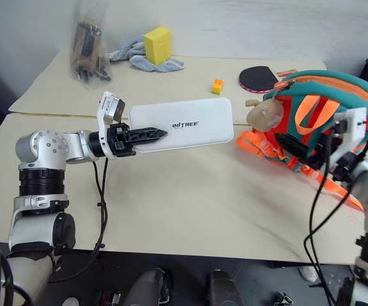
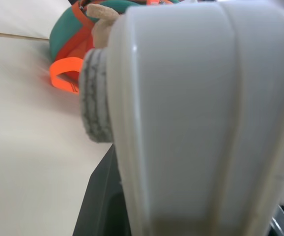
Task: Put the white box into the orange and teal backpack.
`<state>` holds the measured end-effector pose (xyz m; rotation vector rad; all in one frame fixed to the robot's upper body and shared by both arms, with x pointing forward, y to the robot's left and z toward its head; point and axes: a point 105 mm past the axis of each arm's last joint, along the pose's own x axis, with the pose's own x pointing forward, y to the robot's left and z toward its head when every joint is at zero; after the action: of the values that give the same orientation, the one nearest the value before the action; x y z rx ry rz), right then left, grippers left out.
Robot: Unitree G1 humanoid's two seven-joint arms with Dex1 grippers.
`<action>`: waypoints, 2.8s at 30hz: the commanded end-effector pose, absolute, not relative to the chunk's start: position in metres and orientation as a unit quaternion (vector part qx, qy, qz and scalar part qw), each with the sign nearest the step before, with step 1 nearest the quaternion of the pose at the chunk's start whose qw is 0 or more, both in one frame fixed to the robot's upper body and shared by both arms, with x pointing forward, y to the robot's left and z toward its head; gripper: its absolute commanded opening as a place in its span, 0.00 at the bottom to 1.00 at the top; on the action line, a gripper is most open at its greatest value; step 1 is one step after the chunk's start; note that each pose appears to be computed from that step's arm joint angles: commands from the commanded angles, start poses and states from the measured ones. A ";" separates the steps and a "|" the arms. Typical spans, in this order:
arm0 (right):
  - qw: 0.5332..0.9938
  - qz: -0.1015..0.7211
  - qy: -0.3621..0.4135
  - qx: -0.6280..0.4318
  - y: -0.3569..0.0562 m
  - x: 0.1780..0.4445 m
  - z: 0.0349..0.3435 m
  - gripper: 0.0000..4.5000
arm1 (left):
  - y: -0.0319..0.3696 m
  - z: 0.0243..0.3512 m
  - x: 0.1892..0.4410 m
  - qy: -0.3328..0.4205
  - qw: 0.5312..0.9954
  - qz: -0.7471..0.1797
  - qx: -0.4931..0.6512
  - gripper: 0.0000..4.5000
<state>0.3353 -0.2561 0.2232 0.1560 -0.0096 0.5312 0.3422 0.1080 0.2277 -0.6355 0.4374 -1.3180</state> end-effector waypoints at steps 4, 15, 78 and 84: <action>0.954 0.291 -0.033 0.056 -0.243 0.339 0.233 0.56 | 0.116 0.257 0.346 0.138 0.740 -0.603 -0.265 0.28; 0.886 0.462 -0.023 0.028 -0.194 0.293 0.247 0.00 | 0.132 0.278 0.358 0.066 0.764 -0.595 -0.239 0.28; 0.808 0.584 0.073 0.024 -0.167 0.207 0.259 0.00 | -0.057 0.228 0.341 -0.046 0.613 -0.761 0.207 0.28; 0.821 0.565 0.076 0.022 -0.171 0.212 0.251 0.00 | -0.051 0.238 0.355 -0.039 0.649 -0.734 0.194 0.64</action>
<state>0.2147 -0.1729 0.2472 0.0749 0.1949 1.1948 0.3507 -0.0602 0.2203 0.4394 -0.0502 -1.6913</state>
